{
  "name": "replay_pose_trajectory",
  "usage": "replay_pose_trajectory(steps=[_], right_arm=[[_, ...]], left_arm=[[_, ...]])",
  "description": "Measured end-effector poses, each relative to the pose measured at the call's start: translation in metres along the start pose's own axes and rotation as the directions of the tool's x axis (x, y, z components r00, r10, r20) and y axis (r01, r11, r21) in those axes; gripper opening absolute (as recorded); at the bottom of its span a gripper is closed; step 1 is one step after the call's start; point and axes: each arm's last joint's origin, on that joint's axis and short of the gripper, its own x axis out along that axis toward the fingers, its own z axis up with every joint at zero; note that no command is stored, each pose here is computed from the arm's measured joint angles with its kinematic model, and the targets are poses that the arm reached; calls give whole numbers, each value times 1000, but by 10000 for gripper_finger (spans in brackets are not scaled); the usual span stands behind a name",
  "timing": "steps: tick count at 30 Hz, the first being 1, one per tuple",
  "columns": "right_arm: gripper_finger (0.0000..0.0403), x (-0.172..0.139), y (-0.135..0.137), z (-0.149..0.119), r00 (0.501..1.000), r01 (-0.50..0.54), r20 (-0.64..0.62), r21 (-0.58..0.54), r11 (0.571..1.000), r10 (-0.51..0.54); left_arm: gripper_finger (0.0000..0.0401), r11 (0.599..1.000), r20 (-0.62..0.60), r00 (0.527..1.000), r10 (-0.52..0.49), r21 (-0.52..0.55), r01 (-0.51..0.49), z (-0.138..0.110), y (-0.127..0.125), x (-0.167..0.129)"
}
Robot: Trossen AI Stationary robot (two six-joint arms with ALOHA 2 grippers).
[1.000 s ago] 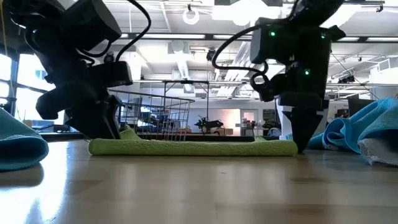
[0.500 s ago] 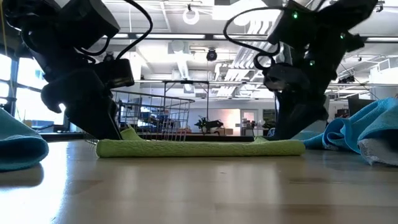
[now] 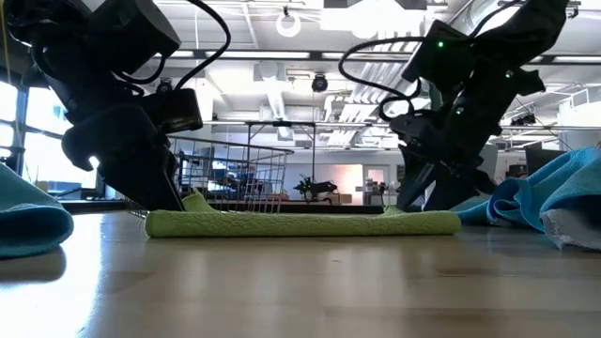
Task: Fold microfiber towels
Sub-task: Fold the light green microfiber towel
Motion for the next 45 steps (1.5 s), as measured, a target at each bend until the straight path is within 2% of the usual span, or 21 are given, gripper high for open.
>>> replay_pose_trajectory(steps=[7,16,22,31,40,45], right_arm=[[247,16,7,-6,999,-51,-10,-9,999,51],[233,18,17,-8,991,-137,5,-4,991,137],[173,18,17,-9,990,-142,-13,2,990,142],[15,19,16,-12,990,-135,-46,-7,991,134],[3,15,12,-14,991,-94,-96,-14,995,92],[2,6,10,-14,989,-46,-145,-23,999,43]], left_arm=[[115,1000,5,1000,2,0,-2,0,0,0],[115,1000,19,1000,-3,-3,3,1,-1,0],[115,1000,21,1000,-4,-4,4,1,-1,0],[115,1000,28,1000,-7,-6,7,2,-1,0],[115,999,82,995,-48,-20,50,10,-3,-7],[115,991,114,985,-126,-26,130,17,-6,-20]])
